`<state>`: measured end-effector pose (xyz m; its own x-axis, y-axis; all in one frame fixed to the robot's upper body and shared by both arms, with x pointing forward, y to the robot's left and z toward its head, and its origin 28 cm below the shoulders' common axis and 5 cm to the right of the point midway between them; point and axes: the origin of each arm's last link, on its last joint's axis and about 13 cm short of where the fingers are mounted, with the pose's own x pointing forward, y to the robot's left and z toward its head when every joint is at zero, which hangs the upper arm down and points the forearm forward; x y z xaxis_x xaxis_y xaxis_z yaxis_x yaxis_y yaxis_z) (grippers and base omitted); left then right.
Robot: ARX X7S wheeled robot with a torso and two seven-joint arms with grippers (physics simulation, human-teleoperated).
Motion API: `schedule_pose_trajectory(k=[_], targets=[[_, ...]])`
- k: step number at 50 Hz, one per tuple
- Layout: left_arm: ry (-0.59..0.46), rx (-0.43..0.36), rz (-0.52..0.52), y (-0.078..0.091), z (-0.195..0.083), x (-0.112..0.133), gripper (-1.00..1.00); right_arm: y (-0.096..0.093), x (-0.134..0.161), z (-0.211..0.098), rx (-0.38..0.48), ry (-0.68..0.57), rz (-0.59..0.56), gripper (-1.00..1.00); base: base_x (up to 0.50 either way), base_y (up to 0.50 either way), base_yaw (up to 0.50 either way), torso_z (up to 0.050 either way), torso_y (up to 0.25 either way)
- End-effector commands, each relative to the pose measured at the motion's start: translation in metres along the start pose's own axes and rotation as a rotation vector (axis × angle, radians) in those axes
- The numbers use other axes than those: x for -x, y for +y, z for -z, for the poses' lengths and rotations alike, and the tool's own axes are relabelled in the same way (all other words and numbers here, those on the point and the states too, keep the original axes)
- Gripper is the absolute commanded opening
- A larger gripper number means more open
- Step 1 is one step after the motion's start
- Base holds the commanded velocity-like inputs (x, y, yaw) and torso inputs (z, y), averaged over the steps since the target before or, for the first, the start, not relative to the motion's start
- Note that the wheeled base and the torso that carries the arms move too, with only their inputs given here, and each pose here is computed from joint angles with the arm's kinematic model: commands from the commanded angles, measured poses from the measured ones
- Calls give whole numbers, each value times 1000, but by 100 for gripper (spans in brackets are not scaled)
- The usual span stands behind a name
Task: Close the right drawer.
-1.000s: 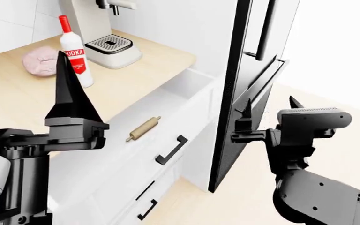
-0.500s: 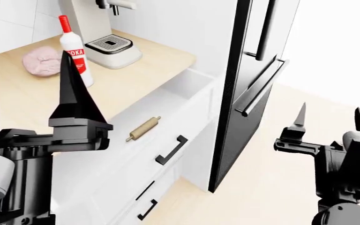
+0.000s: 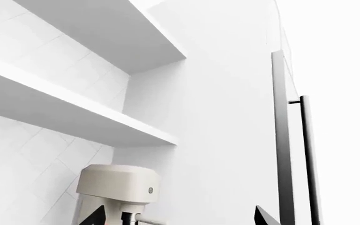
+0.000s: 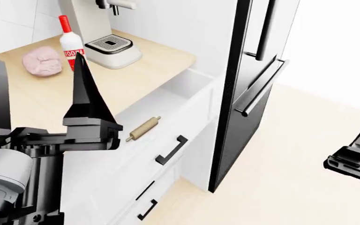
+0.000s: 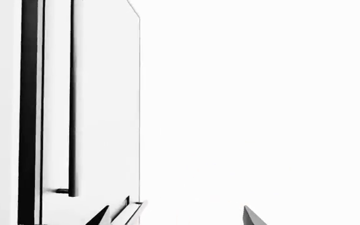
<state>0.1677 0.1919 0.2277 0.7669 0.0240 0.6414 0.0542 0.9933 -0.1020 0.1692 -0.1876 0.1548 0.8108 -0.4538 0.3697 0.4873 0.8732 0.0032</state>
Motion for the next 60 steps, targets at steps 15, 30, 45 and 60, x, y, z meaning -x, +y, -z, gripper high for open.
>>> schedule_pose_trajectory(k=[15, 30, 45, 60], targets=[[22, 11, 6, -2, 6, 4, 100, -37, 22, -9, -7, -28, 175, 100, 0, 0, 0, 0, 0], [33, 17, 23, -5, 10, 3, 100, -37, 21, -8, -14, -33, 210, 100, 0, 0, 0, 0, 0], [108, 81, 137, -24, 24, -2, 100, -39, 23, -8, -22, -34, 218, 100, 0, 0, 0, 0, 0], [239, 159, 299, -49, 48, 1, 100, -40, 24, -7, -30, -37, 218, 100, 0, 0, 0, 0, 0]])
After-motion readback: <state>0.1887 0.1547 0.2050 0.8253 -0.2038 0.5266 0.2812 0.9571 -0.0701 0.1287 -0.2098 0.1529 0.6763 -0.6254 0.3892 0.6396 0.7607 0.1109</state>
